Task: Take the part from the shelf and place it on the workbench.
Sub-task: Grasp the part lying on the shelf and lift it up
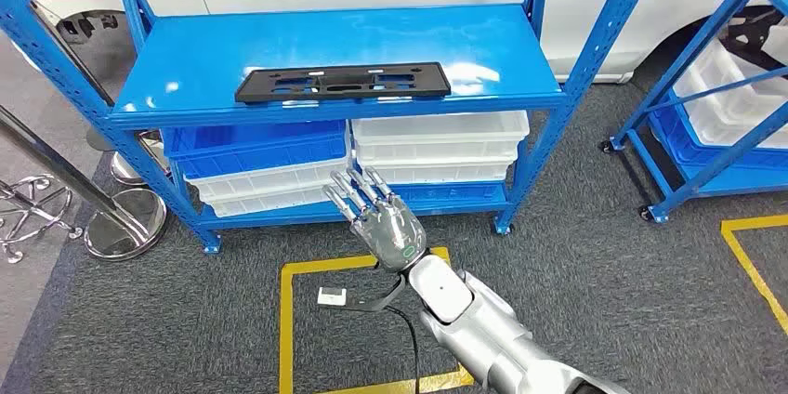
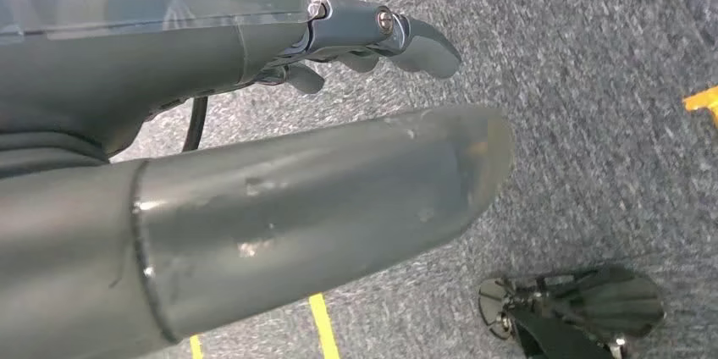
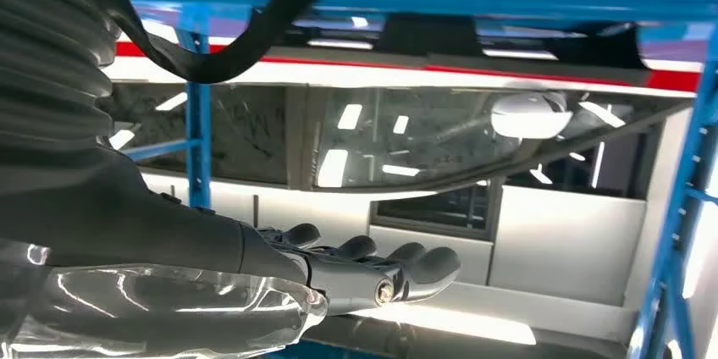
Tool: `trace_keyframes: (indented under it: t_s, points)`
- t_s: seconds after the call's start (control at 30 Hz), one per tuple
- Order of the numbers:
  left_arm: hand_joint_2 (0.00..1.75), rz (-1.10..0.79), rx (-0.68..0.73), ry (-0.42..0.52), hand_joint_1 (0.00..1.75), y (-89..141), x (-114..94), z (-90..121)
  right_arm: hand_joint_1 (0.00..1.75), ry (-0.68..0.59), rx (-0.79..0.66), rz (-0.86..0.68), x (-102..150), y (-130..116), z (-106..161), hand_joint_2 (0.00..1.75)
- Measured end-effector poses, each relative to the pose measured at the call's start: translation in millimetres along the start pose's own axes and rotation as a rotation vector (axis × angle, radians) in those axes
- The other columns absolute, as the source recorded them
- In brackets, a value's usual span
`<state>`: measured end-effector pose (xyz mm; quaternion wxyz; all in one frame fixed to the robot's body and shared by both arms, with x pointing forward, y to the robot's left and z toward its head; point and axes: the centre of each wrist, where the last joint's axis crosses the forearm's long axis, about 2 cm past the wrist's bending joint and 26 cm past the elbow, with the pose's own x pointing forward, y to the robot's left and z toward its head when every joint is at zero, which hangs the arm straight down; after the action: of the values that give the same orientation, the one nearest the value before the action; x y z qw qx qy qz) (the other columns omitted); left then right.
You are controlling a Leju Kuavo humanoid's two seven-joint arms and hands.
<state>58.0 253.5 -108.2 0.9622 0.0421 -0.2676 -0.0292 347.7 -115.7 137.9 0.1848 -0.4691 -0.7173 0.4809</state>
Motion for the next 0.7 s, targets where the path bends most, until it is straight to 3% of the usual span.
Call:
trace_keyframes:
  t_s: [0.7]
  points:
    - [0.0, 0.005, 0.007, 0.004, 0.0, 2.0, -3.3, 1.0, 0.0, 0.026, -0.014, -0.004, -1.8, -2.6, -2.6, 1.75]
